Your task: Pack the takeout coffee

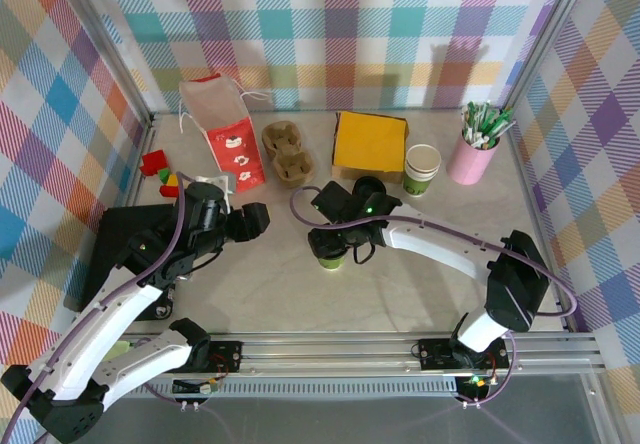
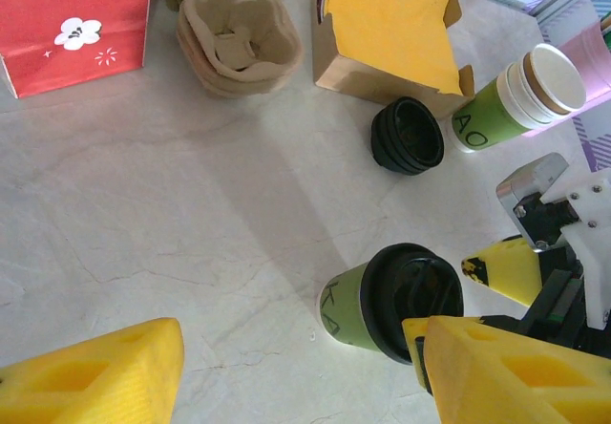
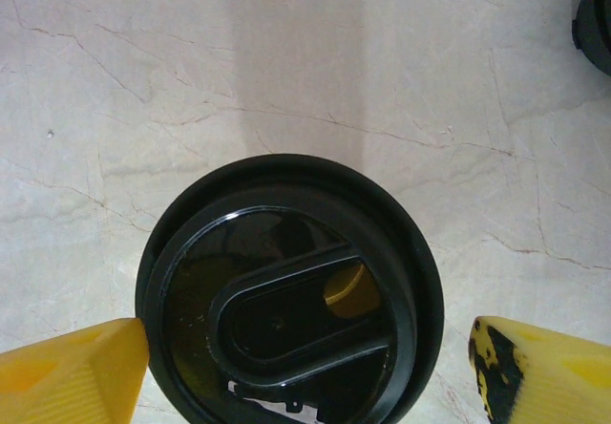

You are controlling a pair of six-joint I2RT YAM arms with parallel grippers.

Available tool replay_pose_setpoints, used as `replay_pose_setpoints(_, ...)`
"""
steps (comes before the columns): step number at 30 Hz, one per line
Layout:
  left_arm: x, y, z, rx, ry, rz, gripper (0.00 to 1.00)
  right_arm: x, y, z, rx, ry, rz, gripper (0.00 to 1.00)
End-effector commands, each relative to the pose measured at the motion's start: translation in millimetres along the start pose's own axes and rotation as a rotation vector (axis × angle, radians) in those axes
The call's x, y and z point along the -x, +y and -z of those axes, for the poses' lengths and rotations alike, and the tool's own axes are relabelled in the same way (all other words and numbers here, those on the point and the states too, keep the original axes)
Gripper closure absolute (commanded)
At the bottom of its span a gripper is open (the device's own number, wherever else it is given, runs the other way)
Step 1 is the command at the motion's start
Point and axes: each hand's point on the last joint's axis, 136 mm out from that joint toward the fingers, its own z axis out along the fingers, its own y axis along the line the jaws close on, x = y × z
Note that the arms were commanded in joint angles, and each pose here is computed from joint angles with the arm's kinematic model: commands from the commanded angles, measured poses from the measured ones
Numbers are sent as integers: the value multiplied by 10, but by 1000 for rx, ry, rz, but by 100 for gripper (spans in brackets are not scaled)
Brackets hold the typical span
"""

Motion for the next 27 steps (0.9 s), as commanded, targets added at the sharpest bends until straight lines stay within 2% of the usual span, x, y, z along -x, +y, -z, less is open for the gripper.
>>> replay_pose_setpoints(1,31,41,62,15,-14,-15,33,28,38,-5,-14,7,32,13)
replay_pose_setpoints(9,-21,87,44,25,-8,-10,32,-17,51,-78,-21,34,35,14)
replay_pose_setpoints(20,-61,112,-13,30,0,-9,31,-113,25,-152,-36,75,43,25)
replay_pose_setpoints(27,-71,127,-11,33,-1,-10,31,-137,-197,-67,-138,61,84,27)
